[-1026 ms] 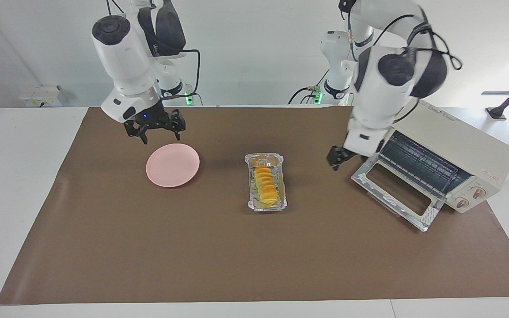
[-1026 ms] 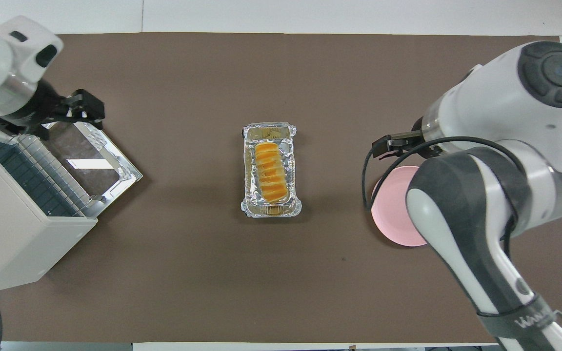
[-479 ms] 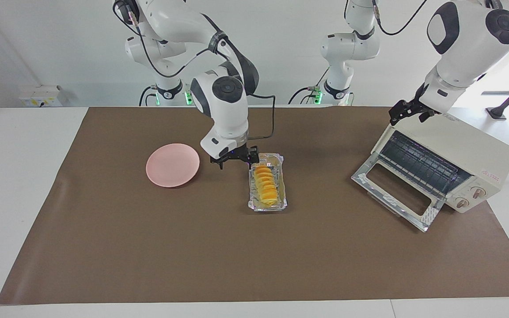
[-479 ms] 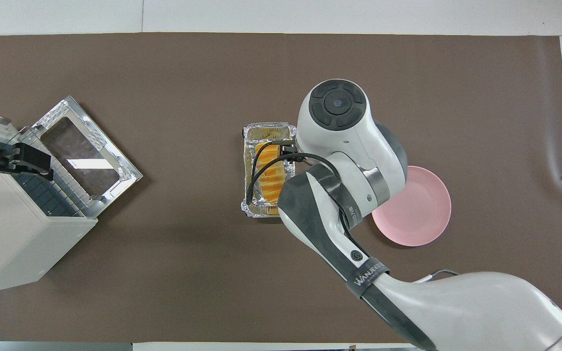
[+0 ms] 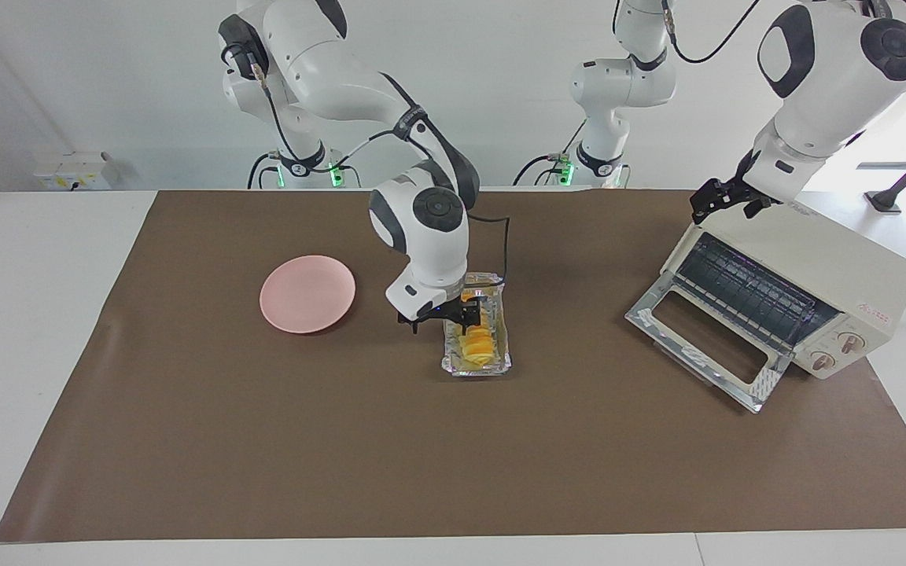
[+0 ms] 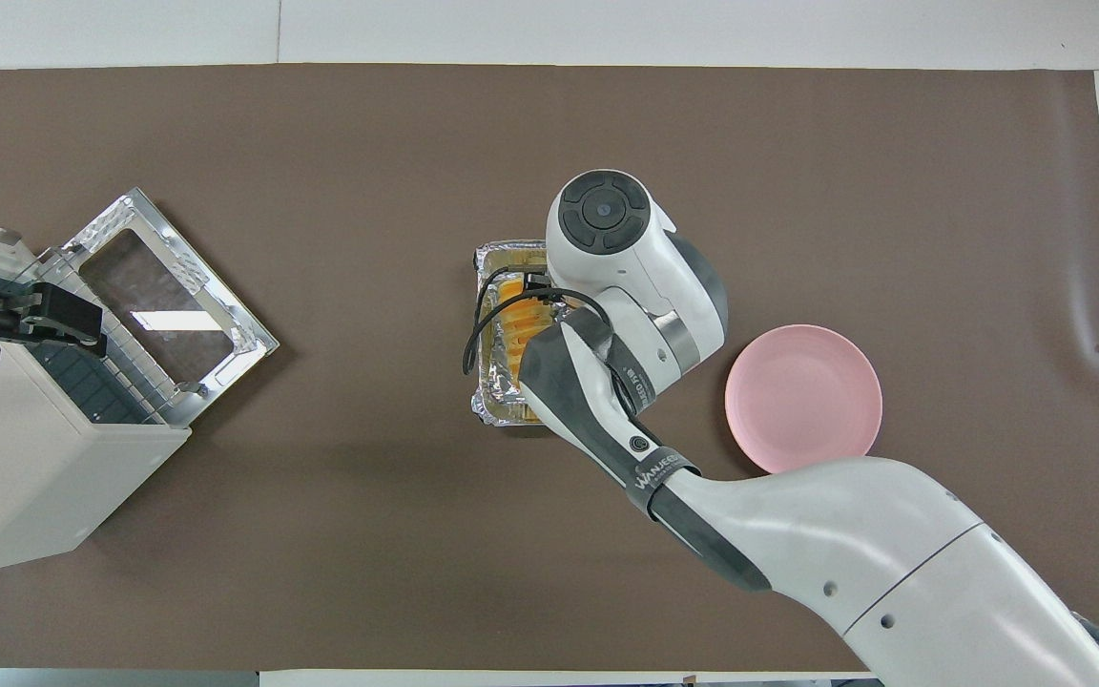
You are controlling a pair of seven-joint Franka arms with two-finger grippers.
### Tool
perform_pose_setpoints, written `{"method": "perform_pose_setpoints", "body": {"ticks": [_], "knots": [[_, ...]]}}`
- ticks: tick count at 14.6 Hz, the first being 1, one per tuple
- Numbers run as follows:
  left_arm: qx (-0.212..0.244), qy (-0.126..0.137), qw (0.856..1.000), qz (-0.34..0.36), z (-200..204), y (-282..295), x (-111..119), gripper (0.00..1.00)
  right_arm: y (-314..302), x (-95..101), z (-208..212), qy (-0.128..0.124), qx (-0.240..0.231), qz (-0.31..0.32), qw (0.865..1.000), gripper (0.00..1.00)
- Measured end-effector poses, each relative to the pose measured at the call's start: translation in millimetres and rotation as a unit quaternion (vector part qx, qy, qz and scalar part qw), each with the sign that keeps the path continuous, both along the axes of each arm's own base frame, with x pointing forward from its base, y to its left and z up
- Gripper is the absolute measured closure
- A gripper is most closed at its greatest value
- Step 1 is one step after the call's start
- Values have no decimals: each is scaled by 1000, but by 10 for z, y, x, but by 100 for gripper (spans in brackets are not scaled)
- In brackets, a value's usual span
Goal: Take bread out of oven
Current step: 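Grasp the foil tray with the right gripper while the left gripper withdraws, then slide the foil tray with the right gripper past the pink plate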
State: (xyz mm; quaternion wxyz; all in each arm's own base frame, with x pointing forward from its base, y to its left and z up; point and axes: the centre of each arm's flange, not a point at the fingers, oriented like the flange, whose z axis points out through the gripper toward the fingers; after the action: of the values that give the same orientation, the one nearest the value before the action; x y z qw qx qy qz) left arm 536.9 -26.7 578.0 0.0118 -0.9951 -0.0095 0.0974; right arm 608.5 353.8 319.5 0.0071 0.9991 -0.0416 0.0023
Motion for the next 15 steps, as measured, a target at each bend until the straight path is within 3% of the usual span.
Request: {"method": "perform_pose_setpoints", "body": {"ticks": [1, 2, 5, 10, 15], "knots": [[0, 0, 1000, -2, 3, -18, -1, 0, 2, -2, -7, 0, -1, 1, 1000, 3], [0, -1, 1000, -6, 8, -50, -2, 0, 7, -6, -7, 0, -1, 1, 1000, 12], [-1, -4, 1000, -15, 42, -141, -9, 0, 35, -23, -7, 1, -1, 1, 1000, 48], [-1, -4, 1000, -11, 47, -93, -9, 0, 89, -53, -4, 0, 0, 4, 1000, 97], [-1, -5, 1000, -10, 51, -82, -11, 0, -90, 76, 84, 6, 0, 2, 1000, 99]]}}
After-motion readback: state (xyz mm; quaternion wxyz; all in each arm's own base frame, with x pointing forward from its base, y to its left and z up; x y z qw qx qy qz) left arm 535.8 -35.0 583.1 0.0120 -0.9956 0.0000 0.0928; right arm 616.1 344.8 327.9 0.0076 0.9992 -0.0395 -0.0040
